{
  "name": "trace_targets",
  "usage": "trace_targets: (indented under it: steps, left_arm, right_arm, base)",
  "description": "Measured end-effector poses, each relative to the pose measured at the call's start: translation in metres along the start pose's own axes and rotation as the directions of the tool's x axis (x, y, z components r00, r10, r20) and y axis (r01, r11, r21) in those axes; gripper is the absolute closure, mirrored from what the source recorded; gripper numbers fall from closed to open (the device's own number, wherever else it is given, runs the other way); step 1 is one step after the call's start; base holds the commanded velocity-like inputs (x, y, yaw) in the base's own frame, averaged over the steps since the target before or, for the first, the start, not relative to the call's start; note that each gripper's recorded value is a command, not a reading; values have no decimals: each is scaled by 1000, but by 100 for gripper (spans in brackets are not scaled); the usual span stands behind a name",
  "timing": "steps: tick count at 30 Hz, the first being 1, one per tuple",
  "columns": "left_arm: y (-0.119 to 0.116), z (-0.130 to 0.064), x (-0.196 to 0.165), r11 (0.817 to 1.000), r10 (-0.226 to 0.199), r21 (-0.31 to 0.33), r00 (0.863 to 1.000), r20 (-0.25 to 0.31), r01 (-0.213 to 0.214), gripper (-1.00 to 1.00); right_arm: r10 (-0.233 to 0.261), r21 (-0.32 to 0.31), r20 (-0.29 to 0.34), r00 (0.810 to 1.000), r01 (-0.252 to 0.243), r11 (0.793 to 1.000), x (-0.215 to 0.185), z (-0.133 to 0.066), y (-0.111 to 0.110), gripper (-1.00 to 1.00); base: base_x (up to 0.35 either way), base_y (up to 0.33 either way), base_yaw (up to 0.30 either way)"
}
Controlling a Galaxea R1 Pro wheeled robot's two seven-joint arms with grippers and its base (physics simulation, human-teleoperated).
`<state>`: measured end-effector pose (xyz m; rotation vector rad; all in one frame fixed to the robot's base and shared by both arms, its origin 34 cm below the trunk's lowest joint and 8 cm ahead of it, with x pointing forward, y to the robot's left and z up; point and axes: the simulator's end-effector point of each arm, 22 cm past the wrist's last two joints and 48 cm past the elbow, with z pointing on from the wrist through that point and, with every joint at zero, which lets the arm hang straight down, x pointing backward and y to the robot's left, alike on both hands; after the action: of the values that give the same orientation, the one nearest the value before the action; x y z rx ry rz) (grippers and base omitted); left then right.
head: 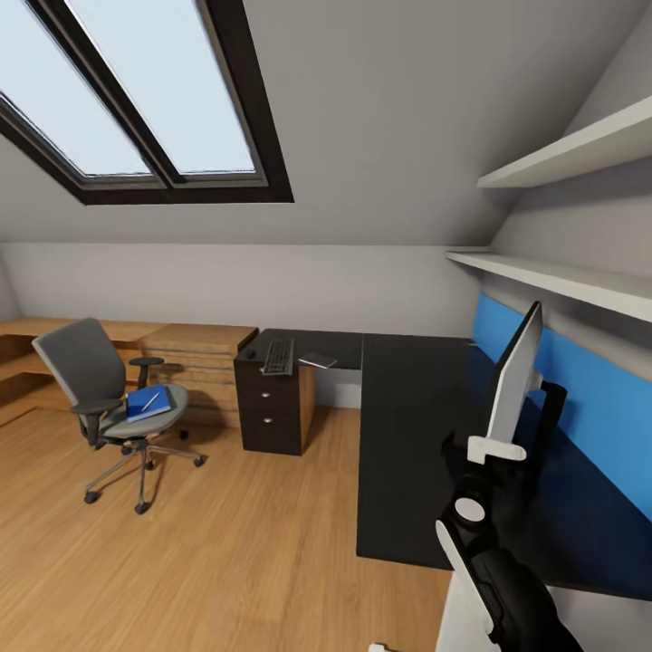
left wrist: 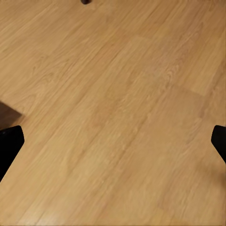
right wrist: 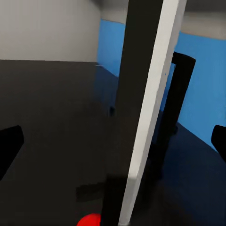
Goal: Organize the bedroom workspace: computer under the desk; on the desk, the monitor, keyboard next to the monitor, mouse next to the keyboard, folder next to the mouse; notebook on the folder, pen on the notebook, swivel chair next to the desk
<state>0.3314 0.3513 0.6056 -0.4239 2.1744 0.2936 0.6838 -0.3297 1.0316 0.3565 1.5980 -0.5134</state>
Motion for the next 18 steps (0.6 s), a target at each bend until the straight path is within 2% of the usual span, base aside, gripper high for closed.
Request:
trace_targets:
  steps: [15, 18]
  left_arm:
    - [0, 0, -1, 1000, -1, 0, 1000, 3, 1, -100]
    - [1, 0, -1, 1000, -1, -2, 1000, 3, 1, -100]
  right_arm:
    - [-14, 9, -18, 1000, 14, 1000, 10, 3, -3, -100]
    - [-17, 11, -23, 1000, 18, 1000, 13, 3, -4, -100]
  base:
    - [155, 0, 0]
    - [54, 0, 0]
